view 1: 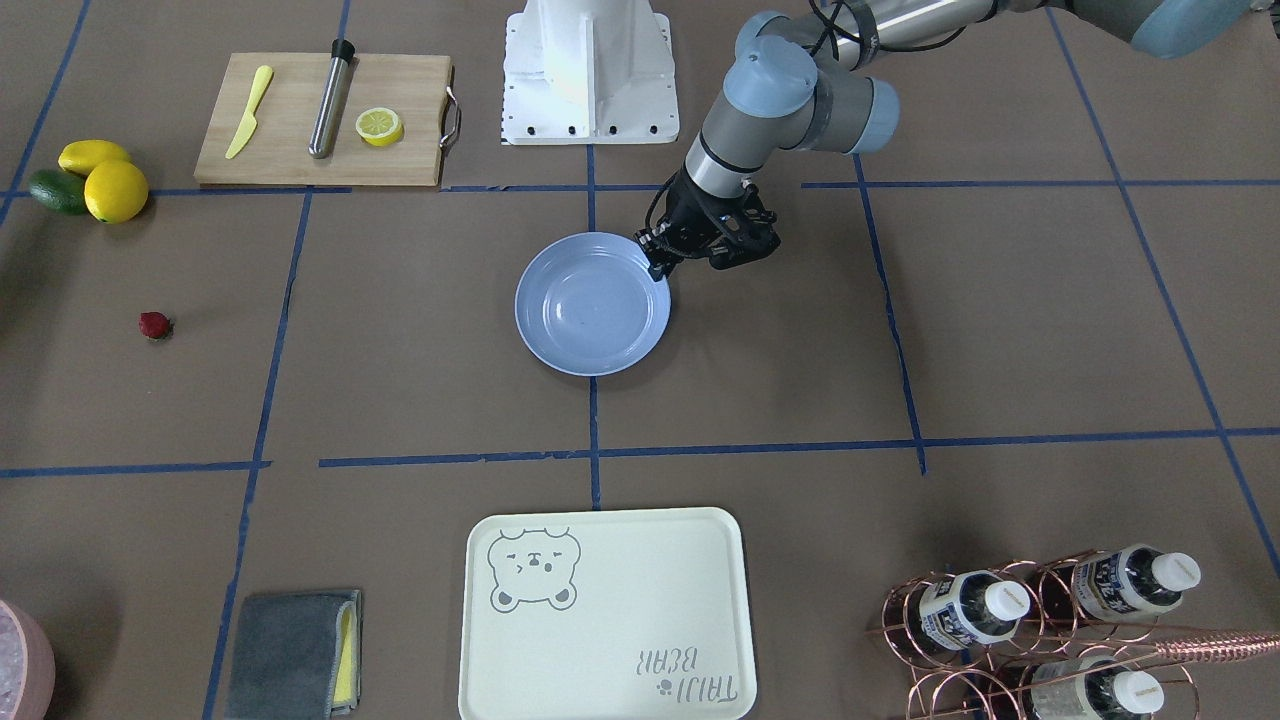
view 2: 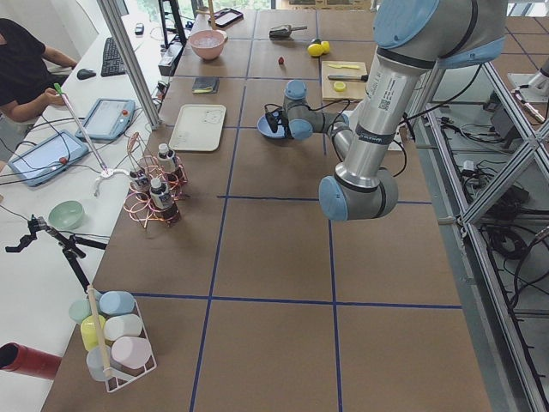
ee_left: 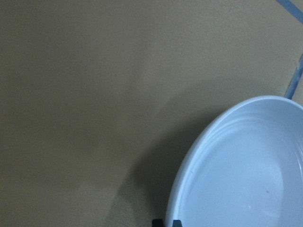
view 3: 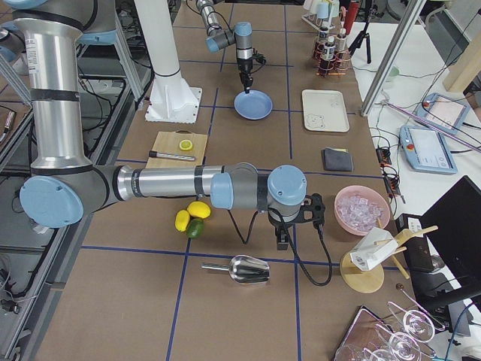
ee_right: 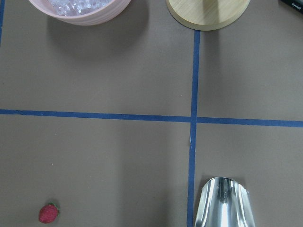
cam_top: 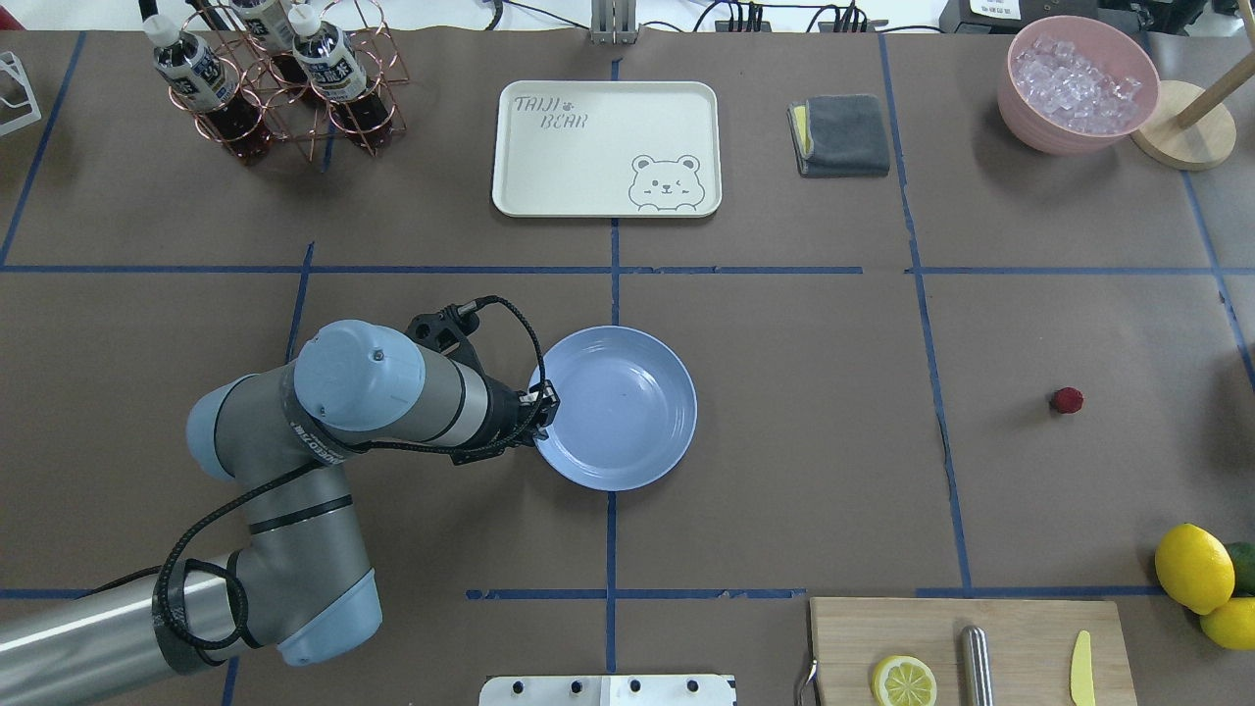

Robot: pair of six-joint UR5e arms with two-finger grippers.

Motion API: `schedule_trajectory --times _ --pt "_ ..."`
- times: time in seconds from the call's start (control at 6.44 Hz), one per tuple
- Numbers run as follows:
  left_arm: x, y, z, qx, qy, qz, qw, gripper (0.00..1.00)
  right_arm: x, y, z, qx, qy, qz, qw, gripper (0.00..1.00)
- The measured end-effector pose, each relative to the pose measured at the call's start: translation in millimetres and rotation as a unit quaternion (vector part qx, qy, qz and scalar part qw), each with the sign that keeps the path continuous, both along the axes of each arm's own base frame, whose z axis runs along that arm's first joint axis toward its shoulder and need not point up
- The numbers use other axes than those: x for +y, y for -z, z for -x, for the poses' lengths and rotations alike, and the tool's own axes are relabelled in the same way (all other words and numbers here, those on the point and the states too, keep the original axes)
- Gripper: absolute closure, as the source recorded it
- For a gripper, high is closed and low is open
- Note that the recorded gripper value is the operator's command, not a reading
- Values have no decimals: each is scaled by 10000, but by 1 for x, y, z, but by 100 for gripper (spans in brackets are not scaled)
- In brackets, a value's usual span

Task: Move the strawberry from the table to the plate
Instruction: 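Lift the blue plate with the left gripper and carry it to table center, then release the plate and withdraw the left gripper while the right gripper reaches toward the strawberry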

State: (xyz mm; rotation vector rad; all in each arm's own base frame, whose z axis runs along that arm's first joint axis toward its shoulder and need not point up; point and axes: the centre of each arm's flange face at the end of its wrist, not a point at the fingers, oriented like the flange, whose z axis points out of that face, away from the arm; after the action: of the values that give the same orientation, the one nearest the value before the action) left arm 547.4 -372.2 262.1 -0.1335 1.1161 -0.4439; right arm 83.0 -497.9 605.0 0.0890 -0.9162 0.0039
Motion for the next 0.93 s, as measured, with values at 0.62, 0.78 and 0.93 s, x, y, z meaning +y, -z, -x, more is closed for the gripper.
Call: schedule_trajectory --times 0.62,0.78,0.93 --pt "-35 17 46 -379 -220 -304 9986 0 -10 33 116 120 -361 80 9992 0" --pt "-47 29 75 -691 -268 -488 9960 0 2 36 171 120 -572 54 9983 0" --pt "-63 38 110 -963 -248 -662 9928 0 18 35 220 153 -686 19 9975 0"
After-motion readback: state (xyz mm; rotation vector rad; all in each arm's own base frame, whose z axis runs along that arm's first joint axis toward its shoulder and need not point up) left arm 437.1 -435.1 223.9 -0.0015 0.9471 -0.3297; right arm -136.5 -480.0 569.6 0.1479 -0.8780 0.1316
